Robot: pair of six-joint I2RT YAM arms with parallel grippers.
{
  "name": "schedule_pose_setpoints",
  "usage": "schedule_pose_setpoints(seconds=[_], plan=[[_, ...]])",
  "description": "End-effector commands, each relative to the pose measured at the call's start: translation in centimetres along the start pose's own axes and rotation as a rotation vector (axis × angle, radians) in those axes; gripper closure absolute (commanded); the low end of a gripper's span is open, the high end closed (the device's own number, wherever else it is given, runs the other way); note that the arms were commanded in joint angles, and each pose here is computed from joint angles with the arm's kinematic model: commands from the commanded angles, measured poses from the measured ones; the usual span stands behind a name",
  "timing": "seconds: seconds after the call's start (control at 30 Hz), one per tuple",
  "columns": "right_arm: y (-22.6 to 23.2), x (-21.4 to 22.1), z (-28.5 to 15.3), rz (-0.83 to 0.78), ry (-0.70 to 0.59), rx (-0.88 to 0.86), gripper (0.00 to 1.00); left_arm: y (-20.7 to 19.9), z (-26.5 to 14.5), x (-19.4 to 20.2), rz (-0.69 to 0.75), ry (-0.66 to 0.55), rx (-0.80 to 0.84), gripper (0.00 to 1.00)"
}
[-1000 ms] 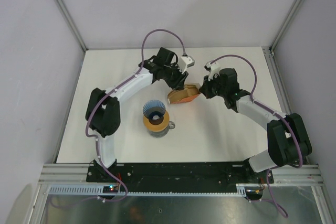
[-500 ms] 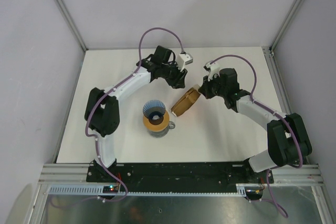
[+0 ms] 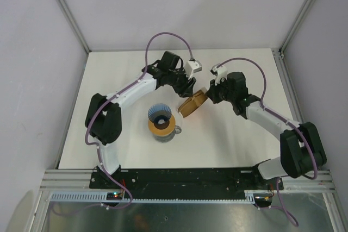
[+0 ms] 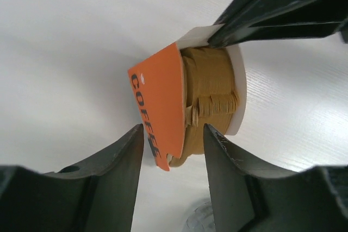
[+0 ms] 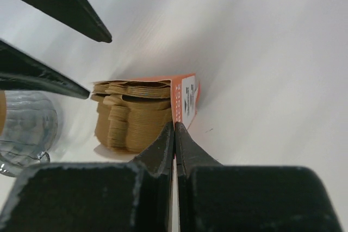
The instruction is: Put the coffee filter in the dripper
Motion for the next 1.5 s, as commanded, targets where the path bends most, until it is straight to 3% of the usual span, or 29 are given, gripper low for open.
schedule_pose_setpoints(seconds=[0.0, 0.23, 0.5, 0.67, 0.73, 1.13, 1.47], plan=[[0.6, -4.7, -2.7, -0.061, -0.164, 0.028, 1.00, 0.8, -2.0, -3.2, 0.028, -0.076, -0.054, 0.48], [-2.6, -5.6, -4.8, 0.081, -0.197, 0.102, 1.00, 0.4, -3.5, -4.3, 0.048, -0.110, -0.065, 0.48], [-3.0, -6.8, -6.6, 0.134, -0.229, 0.029, 1.00, -0.3, -2.9, -2.9, 0.078, -0.090, -0.026, 0.55], [-2.3, -7.6, -7.3, 0.136, -0.250, -0.041, 1.00, -1.5, -2.1, -3.3, 0.108, -0.112, 0.042, 0.71], [-2.1, -7.8, -7.5, 0.154, -0.254, -0.053, 1.00, -2.0, -1.9, -3.8, 0.128, -0.126, 0.062, 0.73], [-1.4, -8.1, -8.4, 0.175, -0.266, -0.069, 1.00, -3.2, -1.0, -3.8, 0.222, -0.139, 0.031, 0.70], [-1.3, -7.8, -8.4, 0.166, -0.251, -0.075, 1.00, -2.3, -1.6, -5.6, 0.248, -0.161, -0.024, 0.62]])
Point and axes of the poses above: each gripper's point midway between its finger pads, its own z axis out along the fingers, its own y axis along the line the jaws close on, x = y × z, the point moved 2 cm from there along -z, back along the fingers, and after that the axes turned 12 degrees about z, right-handed, at the moved point
